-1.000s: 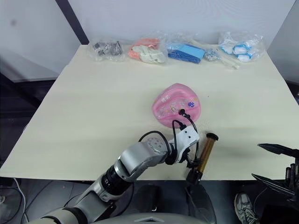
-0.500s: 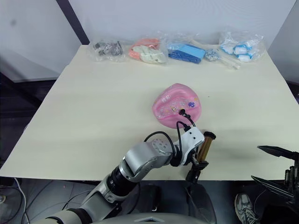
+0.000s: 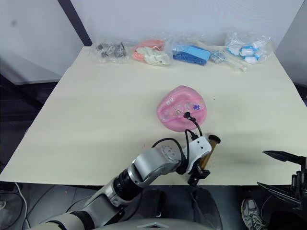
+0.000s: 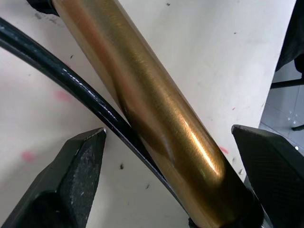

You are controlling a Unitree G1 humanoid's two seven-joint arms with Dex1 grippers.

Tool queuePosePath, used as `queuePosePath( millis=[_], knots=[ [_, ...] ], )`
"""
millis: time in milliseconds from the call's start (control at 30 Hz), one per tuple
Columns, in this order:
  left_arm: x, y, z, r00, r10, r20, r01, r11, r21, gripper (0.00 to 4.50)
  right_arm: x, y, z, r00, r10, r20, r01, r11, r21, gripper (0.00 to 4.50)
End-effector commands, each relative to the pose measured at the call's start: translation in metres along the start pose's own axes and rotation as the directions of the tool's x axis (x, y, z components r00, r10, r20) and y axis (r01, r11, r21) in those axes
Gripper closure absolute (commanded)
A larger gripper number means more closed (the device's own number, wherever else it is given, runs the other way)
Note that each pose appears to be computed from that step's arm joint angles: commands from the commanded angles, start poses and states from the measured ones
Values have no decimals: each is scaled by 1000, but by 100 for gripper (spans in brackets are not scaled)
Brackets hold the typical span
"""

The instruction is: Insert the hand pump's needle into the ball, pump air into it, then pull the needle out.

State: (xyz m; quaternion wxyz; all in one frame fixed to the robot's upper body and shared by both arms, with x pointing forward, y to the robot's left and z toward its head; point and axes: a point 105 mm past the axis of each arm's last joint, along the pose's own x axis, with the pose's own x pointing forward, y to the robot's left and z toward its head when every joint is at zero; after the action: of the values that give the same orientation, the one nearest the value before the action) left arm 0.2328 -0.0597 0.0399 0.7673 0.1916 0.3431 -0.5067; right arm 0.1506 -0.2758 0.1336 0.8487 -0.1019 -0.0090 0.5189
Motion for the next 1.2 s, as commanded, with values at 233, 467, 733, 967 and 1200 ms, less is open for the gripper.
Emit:
queuePosePath(
  millis=[233,467,733,967,1200],
  knots=[
    [-11,4,11,999,-11,53,8,998,69,344,0,0,3,1000,-4,8,4,1000,-31,0],
    [-34,19,22,989,-70,129,50,987,154,344,8,1,6,999,4,35,-3,999,-34,0],
    [-66,26,27,952,-186,244,127,963,239,344,38,-6,20,988,-57,146,55,998,23,0],
    [-79,22,16,899,-261,351,178,951,251,344,61,-17,23,946,-265,189,220,948,230,0],
    [-87,28,13,833,-268,485,190,960,203,344,83,-27,20,880,-452,142,333,803,494,0]
  ],
)
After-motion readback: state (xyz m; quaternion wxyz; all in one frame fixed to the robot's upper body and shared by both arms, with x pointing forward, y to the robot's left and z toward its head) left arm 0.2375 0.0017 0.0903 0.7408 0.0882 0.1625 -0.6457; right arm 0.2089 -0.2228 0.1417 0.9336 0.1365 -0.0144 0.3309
